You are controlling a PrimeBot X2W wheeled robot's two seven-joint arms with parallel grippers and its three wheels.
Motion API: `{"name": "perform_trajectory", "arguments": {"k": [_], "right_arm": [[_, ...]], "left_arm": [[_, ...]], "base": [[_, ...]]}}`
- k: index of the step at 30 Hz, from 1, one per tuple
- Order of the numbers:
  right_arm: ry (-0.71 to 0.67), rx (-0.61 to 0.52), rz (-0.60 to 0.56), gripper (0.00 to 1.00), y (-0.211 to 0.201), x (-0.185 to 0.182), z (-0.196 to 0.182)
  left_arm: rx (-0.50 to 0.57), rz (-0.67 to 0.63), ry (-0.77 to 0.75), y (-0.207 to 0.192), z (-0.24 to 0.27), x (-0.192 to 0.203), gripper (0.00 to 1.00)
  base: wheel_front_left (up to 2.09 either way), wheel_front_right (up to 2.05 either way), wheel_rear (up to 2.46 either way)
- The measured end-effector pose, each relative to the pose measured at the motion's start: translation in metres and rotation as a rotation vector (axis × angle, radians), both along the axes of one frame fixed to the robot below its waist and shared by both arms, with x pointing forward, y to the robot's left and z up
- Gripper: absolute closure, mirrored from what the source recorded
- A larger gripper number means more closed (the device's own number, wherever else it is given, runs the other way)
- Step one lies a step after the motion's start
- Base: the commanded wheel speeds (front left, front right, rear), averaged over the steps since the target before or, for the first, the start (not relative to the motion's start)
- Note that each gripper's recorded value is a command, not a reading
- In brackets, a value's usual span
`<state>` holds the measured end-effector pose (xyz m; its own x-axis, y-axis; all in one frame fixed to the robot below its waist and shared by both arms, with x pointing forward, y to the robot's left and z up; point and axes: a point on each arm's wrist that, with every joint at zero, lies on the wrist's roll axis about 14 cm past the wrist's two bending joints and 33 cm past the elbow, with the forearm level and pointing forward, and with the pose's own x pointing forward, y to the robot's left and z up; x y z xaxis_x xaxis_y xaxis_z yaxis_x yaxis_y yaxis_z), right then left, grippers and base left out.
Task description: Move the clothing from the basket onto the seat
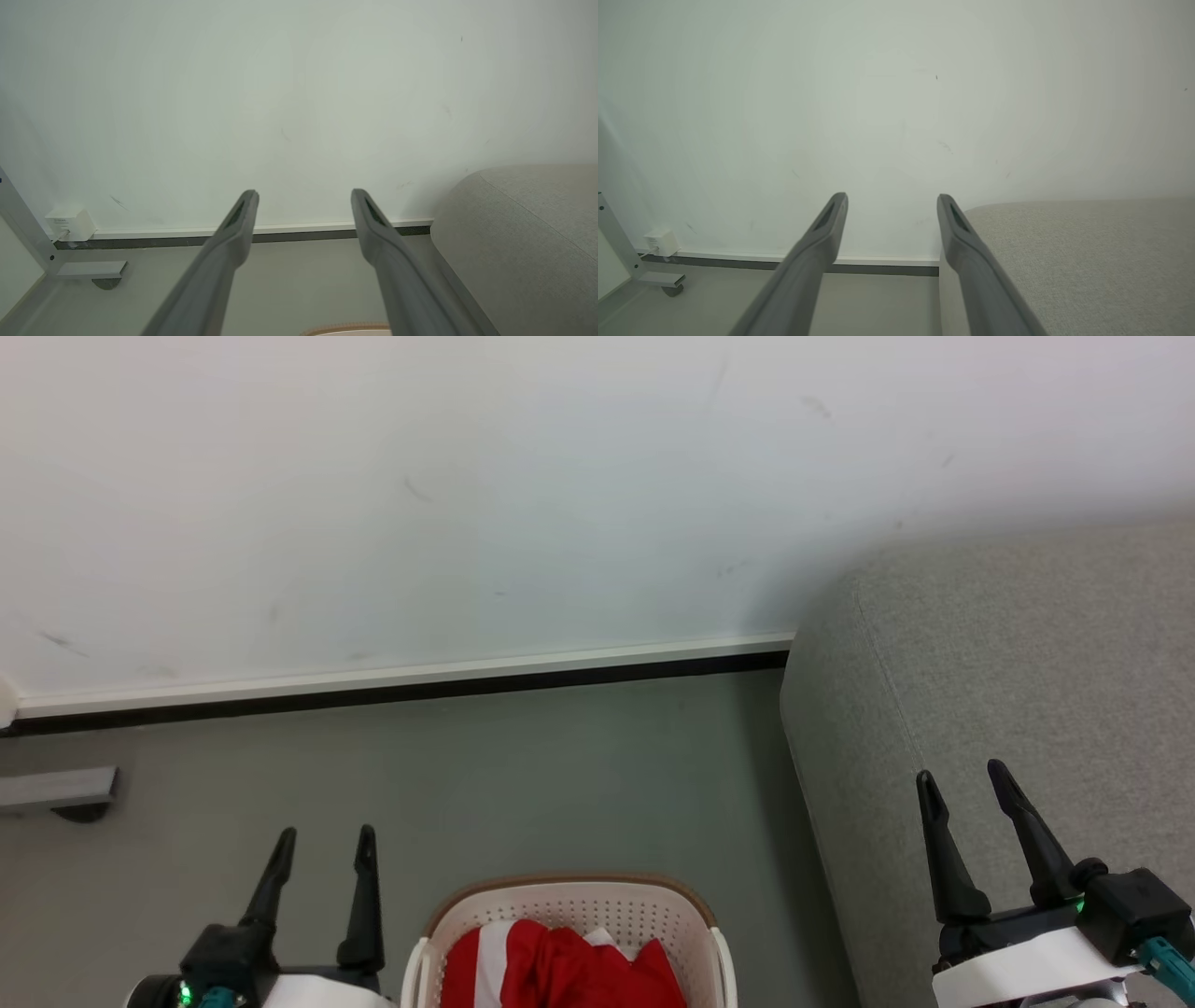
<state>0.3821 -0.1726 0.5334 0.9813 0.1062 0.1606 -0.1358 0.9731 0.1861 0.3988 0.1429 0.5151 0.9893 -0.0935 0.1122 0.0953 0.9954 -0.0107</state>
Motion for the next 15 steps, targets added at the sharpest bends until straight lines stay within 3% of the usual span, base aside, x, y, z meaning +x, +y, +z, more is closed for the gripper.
{"name": "perform_trajectory", "arguments": {"k": [15], "right_arm": [[0.018,-0.006,-0.088,0.00,-0.033,0.023,-0.007]], "left_arm": [[-0.044,-0.128,0.207,-0.043,-0.073,0.044,0.00]], "base": [[0.00,0.00,0.00]]}}
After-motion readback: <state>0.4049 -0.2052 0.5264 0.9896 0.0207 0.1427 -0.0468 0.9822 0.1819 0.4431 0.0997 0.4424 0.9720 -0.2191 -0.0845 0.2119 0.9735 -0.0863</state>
